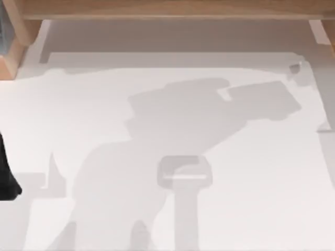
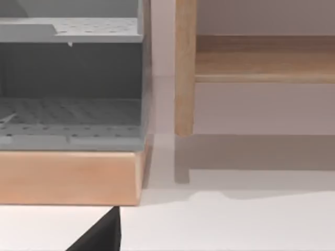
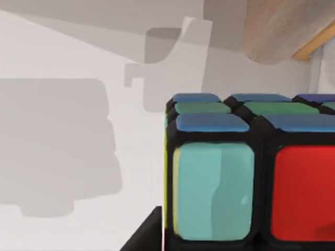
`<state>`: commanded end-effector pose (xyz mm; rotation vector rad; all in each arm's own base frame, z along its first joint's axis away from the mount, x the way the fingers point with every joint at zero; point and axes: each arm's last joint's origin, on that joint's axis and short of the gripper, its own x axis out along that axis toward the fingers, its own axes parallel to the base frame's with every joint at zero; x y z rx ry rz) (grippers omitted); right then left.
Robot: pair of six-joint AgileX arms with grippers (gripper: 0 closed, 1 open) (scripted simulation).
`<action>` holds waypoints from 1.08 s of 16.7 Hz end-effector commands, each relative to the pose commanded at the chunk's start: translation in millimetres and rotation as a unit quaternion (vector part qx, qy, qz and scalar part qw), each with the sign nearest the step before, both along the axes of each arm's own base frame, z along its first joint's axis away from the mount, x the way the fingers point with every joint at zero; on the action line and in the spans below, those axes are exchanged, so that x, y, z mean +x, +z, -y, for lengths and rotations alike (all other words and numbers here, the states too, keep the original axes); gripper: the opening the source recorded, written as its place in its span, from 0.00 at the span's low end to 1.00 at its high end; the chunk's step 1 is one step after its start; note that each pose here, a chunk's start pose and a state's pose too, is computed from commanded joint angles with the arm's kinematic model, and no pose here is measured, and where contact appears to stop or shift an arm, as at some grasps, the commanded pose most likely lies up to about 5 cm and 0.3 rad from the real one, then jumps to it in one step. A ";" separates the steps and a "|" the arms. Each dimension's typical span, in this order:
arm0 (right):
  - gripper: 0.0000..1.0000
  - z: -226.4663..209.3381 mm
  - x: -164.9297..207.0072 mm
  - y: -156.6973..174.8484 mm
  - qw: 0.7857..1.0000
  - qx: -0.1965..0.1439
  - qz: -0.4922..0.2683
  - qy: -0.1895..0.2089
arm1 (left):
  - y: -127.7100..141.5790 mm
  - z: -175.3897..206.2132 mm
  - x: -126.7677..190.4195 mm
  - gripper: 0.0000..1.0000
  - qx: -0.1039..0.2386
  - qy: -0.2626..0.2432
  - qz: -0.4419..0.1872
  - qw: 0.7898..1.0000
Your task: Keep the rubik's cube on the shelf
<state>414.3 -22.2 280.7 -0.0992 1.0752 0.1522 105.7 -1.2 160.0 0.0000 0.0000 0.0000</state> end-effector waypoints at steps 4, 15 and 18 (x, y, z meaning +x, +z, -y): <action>0.00 -80.6 -12.2 -45.5 0.996 -0.001 0.061 0.062 | 0.0 0.0 0.0 1.00 0.000 0.000 0.000 1.000; 0.00 -213.8 -62.3 -137.8 0.907 0.030 0.412 0.085 | 0.0 0.0 0.0 1.00 0.000 0.000 0.000 1.000; 0.00 -219.2 -66.6 -137.6 0.863 0.045 0.501 0.033 | 0.0 0.0 0.0 1.00 0.000 0.000 0.000 1.000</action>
